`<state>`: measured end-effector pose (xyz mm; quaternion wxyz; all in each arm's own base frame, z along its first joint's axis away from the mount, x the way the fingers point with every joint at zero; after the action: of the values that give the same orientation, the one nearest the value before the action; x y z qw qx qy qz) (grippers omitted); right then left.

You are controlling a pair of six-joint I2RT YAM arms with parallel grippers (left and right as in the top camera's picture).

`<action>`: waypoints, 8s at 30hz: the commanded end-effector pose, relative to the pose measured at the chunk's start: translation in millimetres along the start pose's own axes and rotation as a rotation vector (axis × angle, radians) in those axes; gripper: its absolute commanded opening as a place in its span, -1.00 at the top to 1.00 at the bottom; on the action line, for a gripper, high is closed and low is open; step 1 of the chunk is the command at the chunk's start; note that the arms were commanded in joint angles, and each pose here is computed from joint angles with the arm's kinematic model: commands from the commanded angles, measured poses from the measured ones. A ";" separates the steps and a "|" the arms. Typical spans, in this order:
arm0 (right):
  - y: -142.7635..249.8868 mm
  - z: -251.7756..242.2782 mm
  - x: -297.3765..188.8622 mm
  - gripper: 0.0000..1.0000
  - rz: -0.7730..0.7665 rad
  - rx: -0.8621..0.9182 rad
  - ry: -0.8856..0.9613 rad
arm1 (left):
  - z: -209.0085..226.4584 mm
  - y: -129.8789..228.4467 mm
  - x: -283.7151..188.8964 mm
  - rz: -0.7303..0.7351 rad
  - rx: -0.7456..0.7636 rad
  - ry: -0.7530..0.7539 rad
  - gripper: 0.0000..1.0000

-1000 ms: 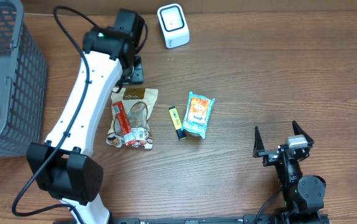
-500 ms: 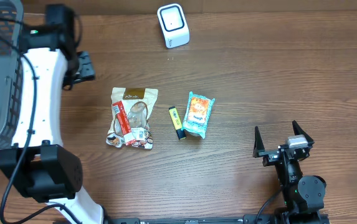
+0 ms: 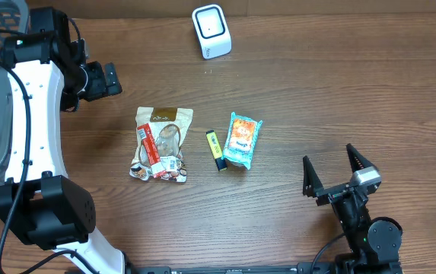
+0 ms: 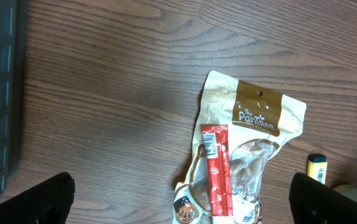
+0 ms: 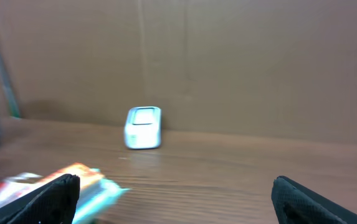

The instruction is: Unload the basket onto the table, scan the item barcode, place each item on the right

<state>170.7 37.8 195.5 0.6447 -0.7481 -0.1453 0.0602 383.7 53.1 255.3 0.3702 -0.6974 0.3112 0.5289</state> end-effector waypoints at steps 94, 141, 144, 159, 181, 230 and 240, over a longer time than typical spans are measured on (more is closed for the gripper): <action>-40.5 125.1 182.4 0.93 1.094 0.434 -0.372 | -2.7 1.4 -0.9 0.004 0.029 0.021 -1.00; 38.3 269.1 190.5 0.91 1.063 0.347 -0.477 | -2.7 1.4 -0.9 0.004 0.029 0.021 -0.99; 46.0 274.8 192.2 0.89 1.066 0.354 -0.495 | -2.7 1.4 -0.9 0.004 0.029 0.021 -1.00; 31.5 277.6 200.1 0.01 1.022 0.335 -0.544 | -2.7 1.4 -0.9 0.004 0.029 0.021 -1.00; -11.3 147.2 205.4 -0.10 1.353 0.293 -0.209 | -2.7 1.4 -0.9 0.004 0.029 0.021 -0.99; 4.7 146.9 187.6 -0.16 1.482 0.431 -0.367 | -2.7 1.4 -0.9 0.004 0.029 0.021 -0.99; 8.1 140.5 189.5 -0.22 1.462 0.344 -0.347 | -2.7 1.4 -0.9 0.004 0.029 0.021 -1.00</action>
<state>310.0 226.2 174.7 0.5194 -0.4960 0.3123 0.6218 384.3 51.8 255.3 0.3702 -0.6988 0.3169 0.5236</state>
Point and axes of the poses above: each gripper's point midway between its finger pads, its own x axis out along the fingers, its own z axis along the line the jaws close on, y = z × x, the point moved 7 cm from there along -x, back along the fingers, and after that the axes turned 15 degrees about -x, right-handed, at the moved point
